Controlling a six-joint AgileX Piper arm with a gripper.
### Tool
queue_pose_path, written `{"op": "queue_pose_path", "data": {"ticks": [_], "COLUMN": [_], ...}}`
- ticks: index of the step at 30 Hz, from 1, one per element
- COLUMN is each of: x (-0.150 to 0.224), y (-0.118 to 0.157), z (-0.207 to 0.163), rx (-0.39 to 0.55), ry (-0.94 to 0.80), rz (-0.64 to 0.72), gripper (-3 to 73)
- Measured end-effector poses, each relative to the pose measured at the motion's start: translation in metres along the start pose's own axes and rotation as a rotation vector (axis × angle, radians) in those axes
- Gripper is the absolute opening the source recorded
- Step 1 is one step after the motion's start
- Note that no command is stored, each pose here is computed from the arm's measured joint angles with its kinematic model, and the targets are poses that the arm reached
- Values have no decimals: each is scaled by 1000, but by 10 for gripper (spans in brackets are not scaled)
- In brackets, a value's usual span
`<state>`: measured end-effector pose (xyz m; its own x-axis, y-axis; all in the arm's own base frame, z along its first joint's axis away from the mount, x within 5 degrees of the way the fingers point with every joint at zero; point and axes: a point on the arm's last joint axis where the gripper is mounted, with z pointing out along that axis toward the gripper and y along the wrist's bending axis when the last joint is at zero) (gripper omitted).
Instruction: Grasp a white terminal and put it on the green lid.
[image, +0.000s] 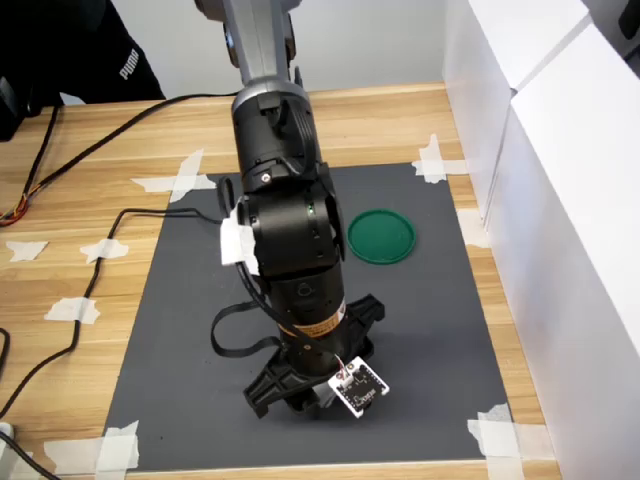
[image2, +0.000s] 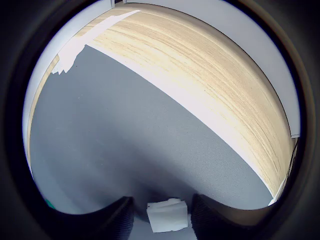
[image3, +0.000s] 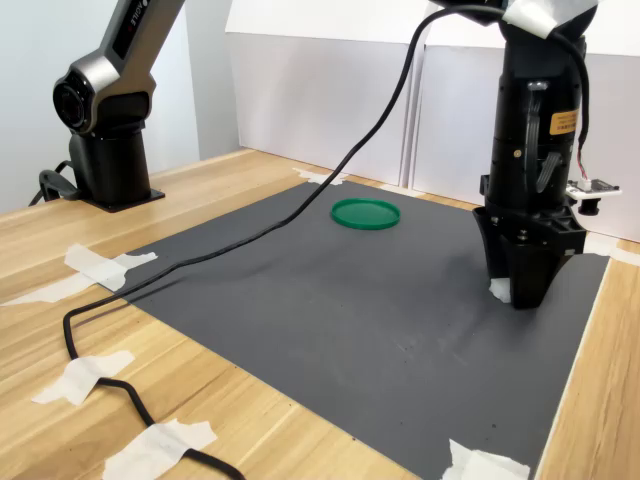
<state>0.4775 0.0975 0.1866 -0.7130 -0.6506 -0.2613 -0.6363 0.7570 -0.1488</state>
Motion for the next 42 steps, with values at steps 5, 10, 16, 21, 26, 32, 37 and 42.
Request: {"op": "queue_pose_path", "data": {"ticks": [5, 10, 16, 21, 26, 32, 37, 42], "x": [1, 1, 0, 1, 1, 7, 18, 46], "y": [1, 2, -1, -1, 3, 15, 22, 38], "z": [0, 1, -10, -43, -87, -142, -167, -169], "rx": [-15, -17, 12, 24, 13, -47, -39, -63], "ry": [6, 7, -2, -17, -73, -140, -167, -117], "rz": [7, 15, 15, 35, 44, 1, -33, -75], "gripper": [347, 272, 272, 272, 272, 272, 272, 272]}}
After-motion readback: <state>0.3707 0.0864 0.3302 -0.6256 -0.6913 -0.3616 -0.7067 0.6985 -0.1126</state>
